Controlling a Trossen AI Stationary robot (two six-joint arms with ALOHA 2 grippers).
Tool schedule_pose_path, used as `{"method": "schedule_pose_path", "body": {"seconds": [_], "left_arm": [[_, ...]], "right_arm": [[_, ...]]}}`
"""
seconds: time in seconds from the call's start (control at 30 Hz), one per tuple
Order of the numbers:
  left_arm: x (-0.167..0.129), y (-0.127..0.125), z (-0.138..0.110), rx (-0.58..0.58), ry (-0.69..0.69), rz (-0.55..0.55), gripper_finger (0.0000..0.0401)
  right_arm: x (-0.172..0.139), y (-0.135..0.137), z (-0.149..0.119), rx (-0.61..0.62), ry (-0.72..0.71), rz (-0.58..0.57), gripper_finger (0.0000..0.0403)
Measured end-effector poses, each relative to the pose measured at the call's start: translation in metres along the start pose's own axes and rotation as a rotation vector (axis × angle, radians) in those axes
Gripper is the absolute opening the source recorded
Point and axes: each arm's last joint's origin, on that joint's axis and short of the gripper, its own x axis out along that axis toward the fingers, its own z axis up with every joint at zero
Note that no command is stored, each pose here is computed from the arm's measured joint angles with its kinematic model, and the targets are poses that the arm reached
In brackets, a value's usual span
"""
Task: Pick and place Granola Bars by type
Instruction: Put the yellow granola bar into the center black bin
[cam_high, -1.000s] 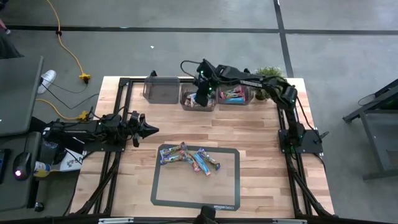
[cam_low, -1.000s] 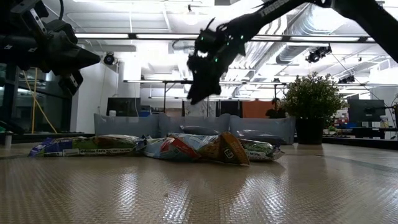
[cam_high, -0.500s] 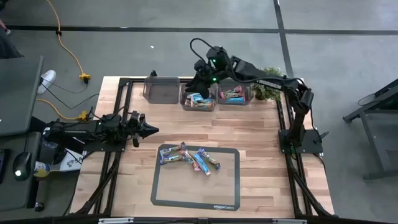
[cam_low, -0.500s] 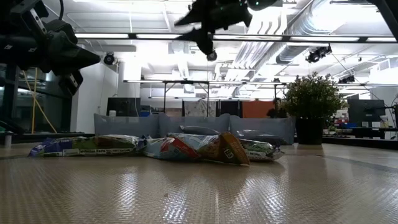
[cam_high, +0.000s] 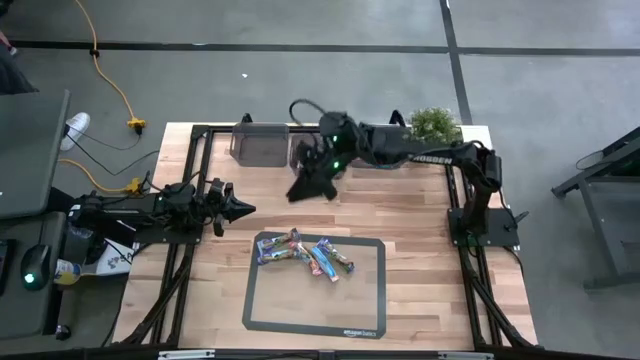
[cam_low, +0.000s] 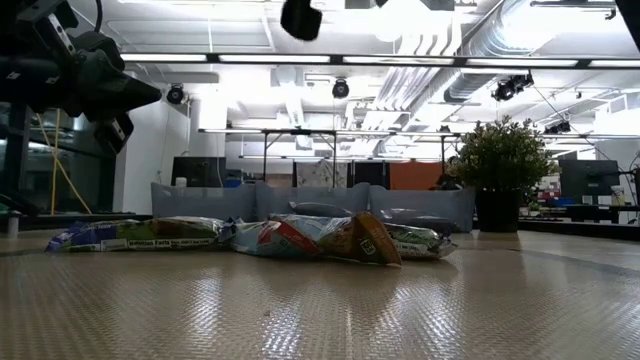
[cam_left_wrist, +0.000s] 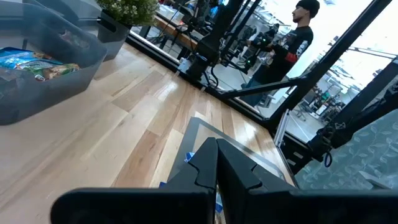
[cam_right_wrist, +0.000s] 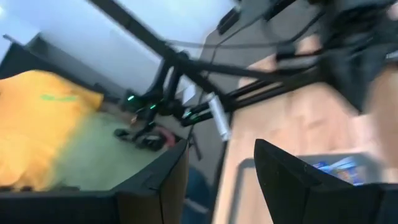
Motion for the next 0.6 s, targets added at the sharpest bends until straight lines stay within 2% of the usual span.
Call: {"method": "schedule_pose_path", "body": {"seconds": [0.13, 0.27, 0.6], "left_arm": [[0.0, 0.0, 0.0, 0.0, 0.0, 0.0, 0.0001], [0.0, 0.0, 0.0, 0.0, 0.0, 0.0, 0.0001], [0.0, 0.0, 0.0, 0.0, -0.001, -0.001, 0.0001]], "right_arm": [[0.022, 0.017, -0.015, 0.06, 0.04, -0.004, 0.0168], [0.042, 0.033, -0.035, 0.17, 0.106, -0.027, 0.0168], [0.076, 0.066, -0.098, 0.507, 0.252, -0.345, 0.0168]]}}
